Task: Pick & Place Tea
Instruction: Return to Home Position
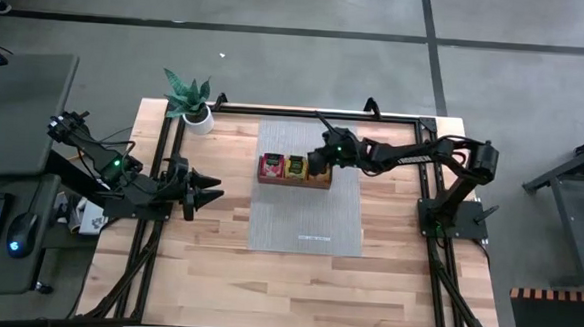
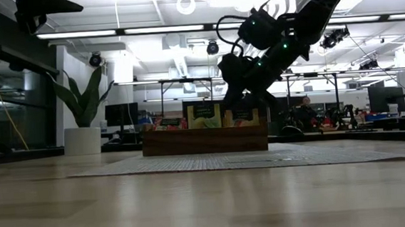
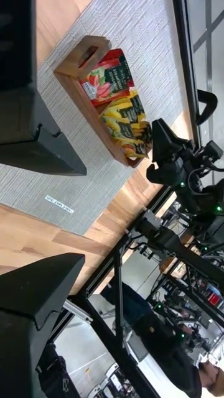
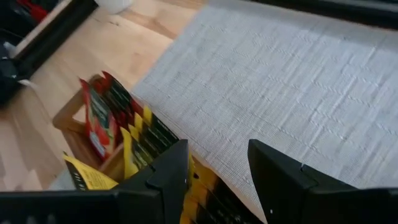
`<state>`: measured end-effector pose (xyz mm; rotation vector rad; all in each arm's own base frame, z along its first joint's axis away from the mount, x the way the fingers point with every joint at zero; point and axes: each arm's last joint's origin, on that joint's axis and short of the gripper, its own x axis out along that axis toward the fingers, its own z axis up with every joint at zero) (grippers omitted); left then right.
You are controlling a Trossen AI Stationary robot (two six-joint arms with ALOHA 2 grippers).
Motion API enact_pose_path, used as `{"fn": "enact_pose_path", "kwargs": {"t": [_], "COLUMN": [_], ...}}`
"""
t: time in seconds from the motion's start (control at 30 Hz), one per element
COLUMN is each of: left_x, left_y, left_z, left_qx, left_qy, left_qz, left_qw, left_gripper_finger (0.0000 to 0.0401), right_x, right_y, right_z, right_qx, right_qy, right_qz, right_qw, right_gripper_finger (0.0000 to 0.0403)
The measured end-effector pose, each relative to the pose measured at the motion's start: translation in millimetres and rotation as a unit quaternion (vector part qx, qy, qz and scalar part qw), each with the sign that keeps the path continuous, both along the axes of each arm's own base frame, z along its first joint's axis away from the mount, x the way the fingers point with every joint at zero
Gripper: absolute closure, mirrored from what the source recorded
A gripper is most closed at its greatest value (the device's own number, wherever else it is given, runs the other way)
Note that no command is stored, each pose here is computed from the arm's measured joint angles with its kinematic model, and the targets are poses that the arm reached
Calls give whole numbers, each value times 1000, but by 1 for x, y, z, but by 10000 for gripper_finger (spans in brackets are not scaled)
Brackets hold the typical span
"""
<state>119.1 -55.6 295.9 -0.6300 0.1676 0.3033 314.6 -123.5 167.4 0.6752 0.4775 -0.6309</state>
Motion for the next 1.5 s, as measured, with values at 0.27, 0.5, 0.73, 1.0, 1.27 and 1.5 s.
{"fn": "enact_pose_path", "kwargs": {"t": [0.27, 0.5, 0.73, 1.0, 1.27, 1.5], "left_x": [0, 0, 0, -1, -1, 0], "left_y": [0, 0, 0, 0, 0, -1], "left_z": [0, 0, 0, -2, -2, -2], "left_qx": [0, 0, 1, 6, 11, 37], "left_qy": [0, 0, 2, 10, 14, 23], "left_qz": [0, 0, -1, -2, -14, -33], "left_qw": [1000, 1000, 1000, 1000, 1000, 999], "left_gripper_finger": [187, 187, 187, 187, 187, 187], "right_x": [-1, -5, 4, 7, 16, 6], "right_y": [-4, -7, 14, 27, 62, 79], "right_z": [12, 42, 50, 46, 51, 76], "right_qx": [-41, -80, -109, -112, -110, -97], "right_qy": [-19, -91, -141, -122, -147, -175], "right_qz": [23, 106, 274, 301, 359, 368], "right_qw": [999, 987, 945, 939, 915, 908], "right_gripper_finger": [240, 240, 242, 242, 275, 391]}}
